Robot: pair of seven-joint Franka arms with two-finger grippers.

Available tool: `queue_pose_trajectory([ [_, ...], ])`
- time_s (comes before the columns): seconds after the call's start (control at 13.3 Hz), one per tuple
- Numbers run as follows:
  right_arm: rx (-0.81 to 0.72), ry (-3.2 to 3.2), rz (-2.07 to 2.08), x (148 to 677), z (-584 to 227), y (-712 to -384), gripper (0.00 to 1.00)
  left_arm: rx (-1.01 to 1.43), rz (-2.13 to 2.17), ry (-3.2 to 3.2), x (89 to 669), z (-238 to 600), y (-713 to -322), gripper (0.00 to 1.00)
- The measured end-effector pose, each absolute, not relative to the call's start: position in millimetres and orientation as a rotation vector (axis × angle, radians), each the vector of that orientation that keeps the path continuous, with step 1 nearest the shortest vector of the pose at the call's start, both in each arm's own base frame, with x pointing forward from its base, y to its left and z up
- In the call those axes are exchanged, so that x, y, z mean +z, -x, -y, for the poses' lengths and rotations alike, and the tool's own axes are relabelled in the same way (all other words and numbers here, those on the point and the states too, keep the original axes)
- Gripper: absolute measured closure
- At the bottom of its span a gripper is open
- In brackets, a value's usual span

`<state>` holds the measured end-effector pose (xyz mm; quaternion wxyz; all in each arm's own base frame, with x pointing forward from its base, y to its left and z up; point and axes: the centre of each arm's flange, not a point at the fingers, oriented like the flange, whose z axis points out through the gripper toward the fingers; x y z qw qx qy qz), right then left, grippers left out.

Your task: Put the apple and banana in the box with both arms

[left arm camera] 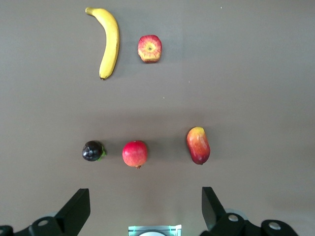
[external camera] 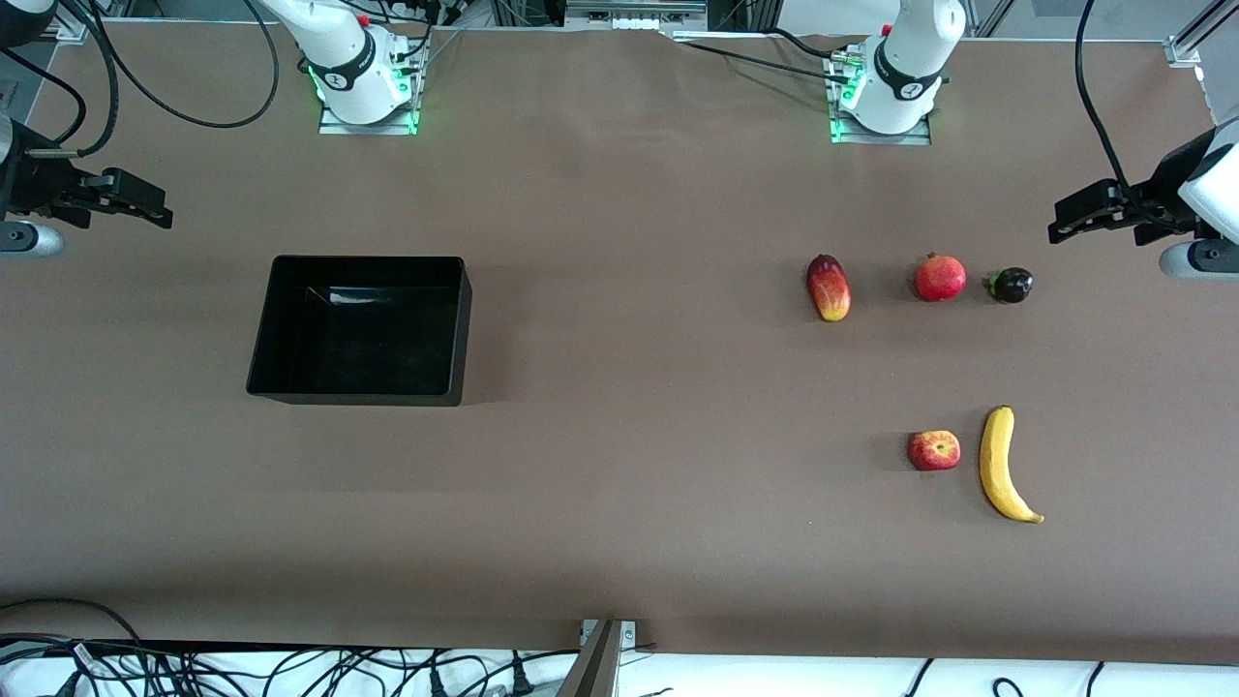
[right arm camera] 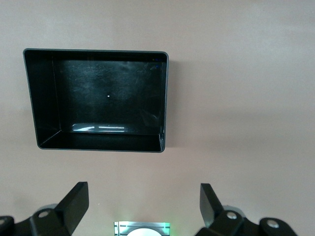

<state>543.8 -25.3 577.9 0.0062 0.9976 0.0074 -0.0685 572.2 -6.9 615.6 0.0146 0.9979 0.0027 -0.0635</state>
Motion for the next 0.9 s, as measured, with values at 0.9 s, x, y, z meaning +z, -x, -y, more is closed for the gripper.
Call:
queue_pose_trajectory([
  [0.9, -0.322, -3.115, -0.026, 543.7, 25.1, -555.0, 0.0, -0.06, -0.047, -3.135, 477.2, -17.1, -681.0, 0.0],
])
